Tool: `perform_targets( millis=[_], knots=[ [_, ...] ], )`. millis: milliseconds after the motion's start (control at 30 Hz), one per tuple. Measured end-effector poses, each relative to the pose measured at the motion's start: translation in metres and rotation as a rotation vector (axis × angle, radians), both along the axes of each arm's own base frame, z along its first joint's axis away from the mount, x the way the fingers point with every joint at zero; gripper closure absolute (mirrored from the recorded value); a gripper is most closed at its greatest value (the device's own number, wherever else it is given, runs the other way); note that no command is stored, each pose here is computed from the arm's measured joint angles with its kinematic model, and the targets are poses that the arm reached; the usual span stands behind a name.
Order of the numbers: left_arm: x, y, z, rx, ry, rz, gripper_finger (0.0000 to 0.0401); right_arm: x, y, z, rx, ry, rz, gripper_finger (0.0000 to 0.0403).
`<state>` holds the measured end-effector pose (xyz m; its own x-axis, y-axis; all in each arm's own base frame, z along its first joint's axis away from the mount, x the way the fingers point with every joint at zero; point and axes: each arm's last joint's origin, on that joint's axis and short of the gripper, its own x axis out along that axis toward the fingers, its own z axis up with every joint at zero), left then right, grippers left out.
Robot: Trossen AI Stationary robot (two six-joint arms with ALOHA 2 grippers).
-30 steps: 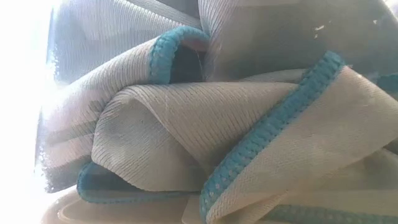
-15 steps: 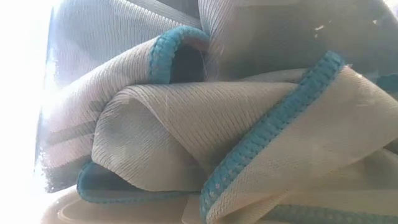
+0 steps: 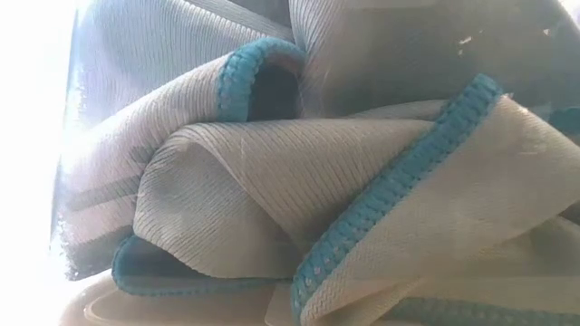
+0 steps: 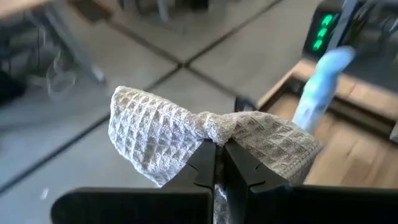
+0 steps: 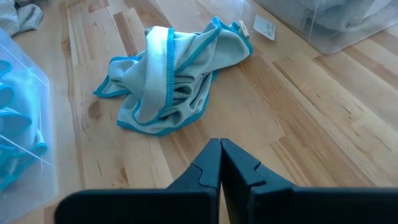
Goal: Sort microfiber towel by color & place in baskets
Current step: Put the top white towel into the top transparent bin
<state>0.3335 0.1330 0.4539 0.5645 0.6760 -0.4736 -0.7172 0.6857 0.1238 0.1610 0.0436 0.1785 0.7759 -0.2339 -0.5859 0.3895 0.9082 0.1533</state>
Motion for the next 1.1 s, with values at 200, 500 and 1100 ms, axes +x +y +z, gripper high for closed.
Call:
perform_targets(
  millis=[200,500,1100],
  knots=[
    [0.014,0.018,-0.038,-0.129,0.130,0.087,0.0401,0.000,0.000,0.000,-0.001,0.000,0.000,0.0403],
    [0.055,0.055,-0.113,-0.301,0.272,0.032,0.0401,0.000,0.000,0.000,0.001,0.000,-0.001,0.0403],
    [0.087,0.088,-0.210,-0.494,0.388,0.085,0.0390,0.000,0.000,0.000,0.013,0.002,-0.012,0.0403]
  ],
)
